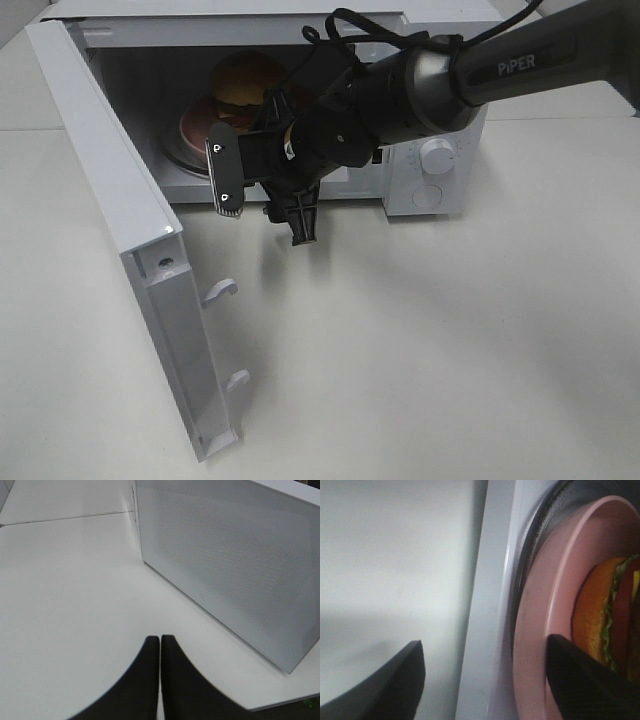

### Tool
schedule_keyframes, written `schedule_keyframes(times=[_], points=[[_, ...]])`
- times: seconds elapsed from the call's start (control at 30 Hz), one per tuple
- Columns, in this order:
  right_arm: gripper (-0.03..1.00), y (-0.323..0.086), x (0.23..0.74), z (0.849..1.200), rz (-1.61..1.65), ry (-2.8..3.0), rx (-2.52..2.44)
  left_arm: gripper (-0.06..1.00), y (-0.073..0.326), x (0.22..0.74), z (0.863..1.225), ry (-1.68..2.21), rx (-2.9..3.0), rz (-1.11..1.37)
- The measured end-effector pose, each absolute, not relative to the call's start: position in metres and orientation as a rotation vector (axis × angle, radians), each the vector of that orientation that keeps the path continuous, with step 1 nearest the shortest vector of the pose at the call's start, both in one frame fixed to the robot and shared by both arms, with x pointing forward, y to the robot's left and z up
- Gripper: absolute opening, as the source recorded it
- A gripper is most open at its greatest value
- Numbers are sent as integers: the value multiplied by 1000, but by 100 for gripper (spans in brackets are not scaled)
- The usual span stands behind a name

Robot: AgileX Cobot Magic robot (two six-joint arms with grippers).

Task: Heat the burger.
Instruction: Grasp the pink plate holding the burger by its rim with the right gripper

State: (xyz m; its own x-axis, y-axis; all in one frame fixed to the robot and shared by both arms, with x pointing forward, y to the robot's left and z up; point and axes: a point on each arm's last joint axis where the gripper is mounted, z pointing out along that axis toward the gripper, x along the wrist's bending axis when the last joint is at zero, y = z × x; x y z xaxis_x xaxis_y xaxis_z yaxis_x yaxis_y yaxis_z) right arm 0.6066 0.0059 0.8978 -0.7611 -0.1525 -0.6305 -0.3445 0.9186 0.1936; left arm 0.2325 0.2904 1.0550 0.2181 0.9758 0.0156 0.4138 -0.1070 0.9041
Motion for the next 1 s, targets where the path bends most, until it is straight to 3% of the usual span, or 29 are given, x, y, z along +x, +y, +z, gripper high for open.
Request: schedule_keyframes(times=[1.0], points=[[54, 8, 608, 883, 402, 2443, -359, 0, 290, 233, 1055, 1320, 1662, 854]])
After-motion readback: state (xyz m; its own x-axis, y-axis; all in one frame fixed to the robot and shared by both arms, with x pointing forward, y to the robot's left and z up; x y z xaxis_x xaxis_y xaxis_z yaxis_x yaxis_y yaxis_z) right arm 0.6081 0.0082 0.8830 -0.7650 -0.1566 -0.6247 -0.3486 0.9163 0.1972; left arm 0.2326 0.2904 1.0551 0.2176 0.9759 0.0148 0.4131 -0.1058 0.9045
